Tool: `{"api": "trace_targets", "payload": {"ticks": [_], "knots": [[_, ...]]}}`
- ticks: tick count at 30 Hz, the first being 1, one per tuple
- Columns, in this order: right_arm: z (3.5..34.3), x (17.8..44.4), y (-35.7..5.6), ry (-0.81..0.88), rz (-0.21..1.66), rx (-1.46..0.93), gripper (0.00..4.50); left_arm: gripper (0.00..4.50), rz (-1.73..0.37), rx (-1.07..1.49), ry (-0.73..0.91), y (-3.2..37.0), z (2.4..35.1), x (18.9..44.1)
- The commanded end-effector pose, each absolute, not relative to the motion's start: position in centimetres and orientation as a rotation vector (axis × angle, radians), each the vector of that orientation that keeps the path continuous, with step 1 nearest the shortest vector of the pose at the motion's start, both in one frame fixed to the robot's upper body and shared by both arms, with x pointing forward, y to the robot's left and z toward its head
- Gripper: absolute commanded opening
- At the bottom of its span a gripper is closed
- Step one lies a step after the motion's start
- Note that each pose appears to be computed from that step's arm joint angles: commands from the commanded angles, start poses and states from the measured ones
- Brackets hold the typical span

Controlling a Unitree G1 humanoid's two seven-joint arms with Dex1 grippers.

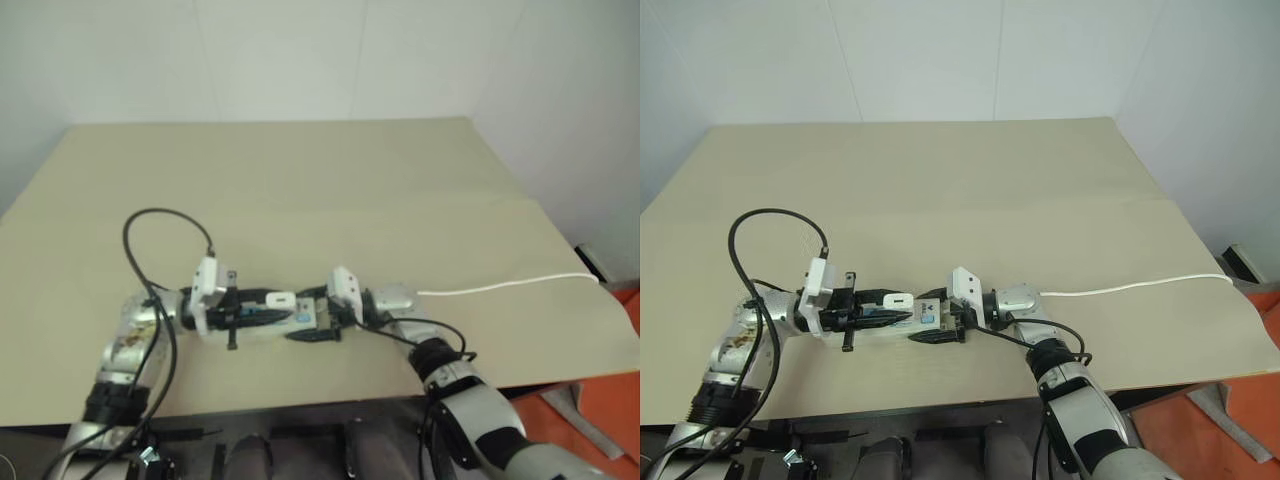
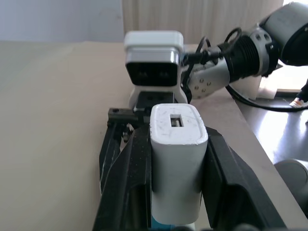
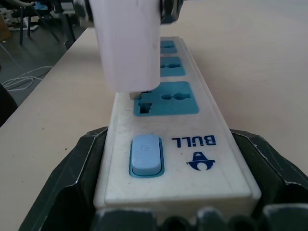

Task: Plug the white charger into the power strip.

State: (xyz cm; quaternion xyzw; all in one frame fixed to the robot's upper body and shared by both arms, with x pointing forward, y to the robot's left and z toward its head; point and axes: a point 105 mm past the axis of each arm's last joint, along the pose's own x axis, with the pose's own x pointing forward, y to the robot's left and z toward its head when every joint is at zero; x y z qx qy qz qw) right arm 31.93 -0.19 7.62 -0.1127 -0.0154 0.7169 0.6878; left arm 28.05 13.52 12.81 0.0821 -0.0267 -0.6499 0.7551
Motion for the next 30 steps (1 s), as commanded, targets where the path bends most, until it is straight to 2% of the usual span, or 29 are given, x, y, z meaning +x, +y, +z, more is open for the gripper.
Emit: {"api": "trace_targets", "payload": {"ticks": [1, 10, 21, 30], "knots": [[7.3, 31.9, -0.3, -0.001, 1.613, -0.269, 3.44, 1.0, -1.44, 0.227, -0.061, 13.5, 12.8, 27.9], [7.3, 32.0, -0.5, 0.002, 1.609, -0.272, 3.44, 1.0, -1.404, 0.248, -0.084, 13.6, 12.5, 28.6], [7.2, 31.9, -0.6, 0.003, 1.609, -0.271, 3.44, 1.0, -1.389, 0.233, -0.009, 14.2, 11.1, 28.6], [7.2, 31.9, -0.9, 0.012, 1.611, -0.279, 3.44, 1.0, -1.321, 0.201, 0.125, 16.5, 7.8, 28.4]]}}
